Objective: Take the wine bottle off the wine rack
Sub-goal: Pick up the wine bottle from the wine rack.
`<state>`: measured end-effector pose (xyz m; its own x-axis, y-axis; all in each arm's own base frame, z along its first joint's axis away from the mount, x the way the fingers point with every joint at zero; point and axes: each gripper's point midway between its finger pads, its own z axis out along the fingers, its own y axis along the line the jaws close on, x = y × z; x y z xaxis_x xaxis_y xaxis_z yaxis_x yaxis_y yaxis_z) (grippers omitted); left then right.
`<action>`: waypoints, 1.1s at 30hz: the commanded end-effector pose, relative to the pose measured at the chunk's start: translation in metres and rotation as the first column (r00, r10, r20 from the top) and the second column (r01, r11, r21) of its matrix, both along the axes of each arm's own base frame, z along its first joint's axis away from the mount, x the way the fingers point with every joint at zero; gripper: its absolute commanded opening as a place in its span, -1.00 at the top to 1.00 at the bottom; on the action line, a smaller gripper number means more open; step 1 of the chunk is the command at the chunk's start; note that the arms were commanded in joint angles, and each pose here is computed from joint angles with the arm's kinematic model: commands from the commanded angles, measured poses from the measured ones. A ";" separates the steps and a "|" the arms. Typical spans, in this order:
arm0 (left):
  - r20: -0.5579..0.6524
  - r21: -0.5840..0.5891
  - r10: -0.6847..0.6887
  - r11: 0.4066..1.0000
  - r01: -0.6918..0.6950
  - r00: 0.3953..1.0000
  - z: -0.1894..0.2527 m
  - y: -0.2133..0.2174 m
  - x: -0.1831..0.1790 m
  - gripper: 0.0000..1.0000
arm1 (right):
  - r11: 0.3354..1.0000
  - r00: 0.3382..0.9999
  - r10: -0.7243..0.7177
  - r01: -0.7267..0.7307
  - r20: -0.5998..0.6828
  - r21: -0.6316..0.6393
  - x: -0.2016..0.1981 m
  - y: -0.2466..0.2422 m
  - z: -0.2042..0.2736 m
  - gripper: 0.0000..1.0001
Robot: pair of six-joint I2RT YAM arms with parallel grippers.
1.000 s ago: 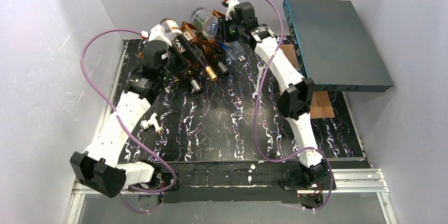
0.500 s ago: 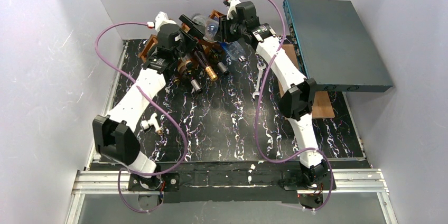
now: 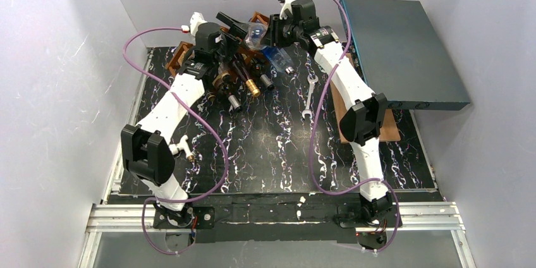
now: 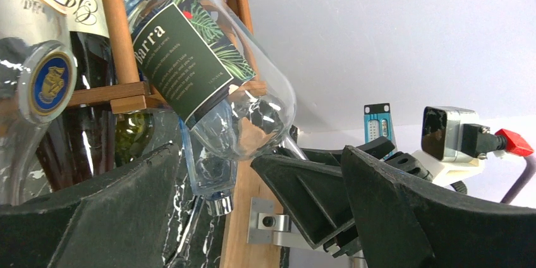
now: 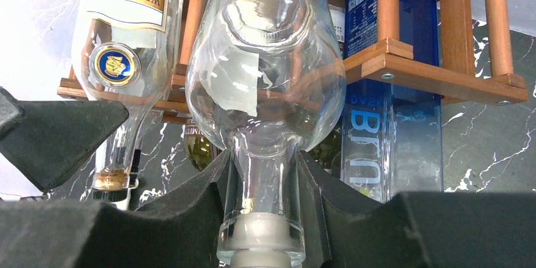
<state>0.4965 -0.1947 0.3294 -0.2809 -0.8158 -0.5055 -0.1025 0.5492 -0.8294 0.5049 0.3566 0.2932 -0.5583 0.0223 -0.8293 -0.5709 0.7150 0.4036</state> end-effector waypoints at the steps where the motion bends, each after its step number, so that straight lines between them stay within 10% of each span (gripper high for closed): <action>1: 0.058 -0.053 -0.006 0.999 0.009 0.998 0.029 -0.003 0.003 -0.97 | 0.984 0.969 0.005 -0.048 0.248 0.169 -0.012 -0.002 0.113 0.97; 13: 0.078 0.414 -0.283 0.881 0.227 0.956 0.041 -0.005 -0.023 -0.95 | 0.996 0.963 0.034 -0.054 0.266 0.068 -0.004 -0.004 0.083 0.97; 23: 0.112 0.941 -0.664 0.309 0.135 0.739 0.037 0.007 -0.061 -0.97 | 0.997 0.947 0.036 -0.055 0.318 0.052 -0.003 -0.007 0.096 0.97; 33: -0.022 0.994 -0.794 -0.083 -0.072 0.608 0.007 0.008 -0.059 -0.97 | 0.997 0.944 0.050 -0.067 0.327 0.040 0.001 0.000 0.088 0.97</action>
<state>0.4334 -0.1879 0.3195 0.0777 0.4630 -0.8829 0.5946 0.6893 0.4138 0.5070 0.3540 0.2887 -0.4804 -0.0595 -0.8750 -0.6398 0.7062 0.3032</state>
